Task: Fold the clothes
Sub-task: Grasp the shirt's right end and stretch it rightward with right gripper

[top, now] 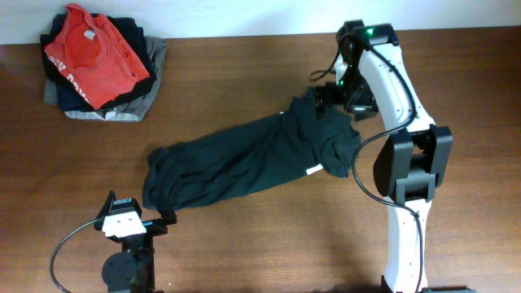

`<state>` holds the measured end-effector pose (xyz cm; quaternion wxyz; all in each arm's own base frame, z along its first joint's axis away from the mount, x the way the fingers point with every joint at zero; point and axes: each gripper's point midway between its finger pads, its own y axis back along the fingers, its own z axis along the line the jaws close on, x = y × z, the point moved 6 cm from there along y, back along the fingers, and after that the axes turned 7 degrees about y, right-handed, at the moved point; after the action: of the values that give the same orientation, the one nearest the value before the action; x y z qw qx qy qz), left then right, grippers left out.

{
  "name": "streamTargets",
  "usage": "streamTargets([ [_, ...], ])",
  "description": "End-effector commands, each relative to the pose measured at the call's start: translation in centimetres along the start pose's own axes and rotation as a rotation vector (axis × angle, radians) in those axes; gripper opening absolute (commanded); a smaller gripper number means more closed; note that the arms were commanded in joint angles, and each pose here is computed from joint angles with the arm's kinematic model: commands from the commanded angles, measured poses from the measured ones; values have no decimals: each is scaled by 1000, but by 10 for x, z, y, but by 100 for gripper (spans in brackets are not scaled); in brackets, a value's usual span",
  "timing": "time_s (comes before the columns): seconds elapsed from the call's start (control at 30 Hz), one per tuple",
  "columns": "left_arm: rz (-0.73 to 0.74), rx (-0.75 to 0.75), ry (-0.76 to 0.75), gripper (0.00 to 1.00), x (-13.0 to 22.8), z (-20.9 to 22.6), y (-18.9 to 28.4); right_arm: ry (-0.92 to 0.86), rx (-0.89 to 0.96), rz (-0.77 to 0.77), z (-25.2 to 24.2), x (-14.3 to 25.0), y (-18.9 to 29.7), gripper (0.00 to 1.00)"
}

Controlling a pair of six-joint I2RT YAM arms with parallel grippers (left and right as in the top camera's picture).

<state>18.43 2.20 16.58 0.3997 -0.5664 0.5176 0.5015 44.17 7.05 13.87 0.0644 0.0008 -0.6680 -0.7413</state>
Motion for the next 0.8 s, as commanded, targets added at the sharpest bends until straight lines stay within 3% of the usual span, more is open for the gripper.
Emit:
streamTargets([
  [0.0,10,14,-6,99,4,-2,-1,41,63,25,-2,6,-18,99],
  [0.27,10,14,-6,99,4,-2,-1,40,62,33,-7,6,-59,93],
  [0.33,10,14,-6,99,4,-2,-1,39,63,18,-9,3,-64,81],
  [0.6,10,14,-6,99,4,-2,-1,-51,200,-46,-31,-7,-63,19],
  [0.7,10,14,-6,99,4,-2,-1,-96,239,-56,-47,-8,-61,4],
  [0.77,10,14,-6,99,4,-2,-1,-128,246,-57,-61,-8,-59,4],
])
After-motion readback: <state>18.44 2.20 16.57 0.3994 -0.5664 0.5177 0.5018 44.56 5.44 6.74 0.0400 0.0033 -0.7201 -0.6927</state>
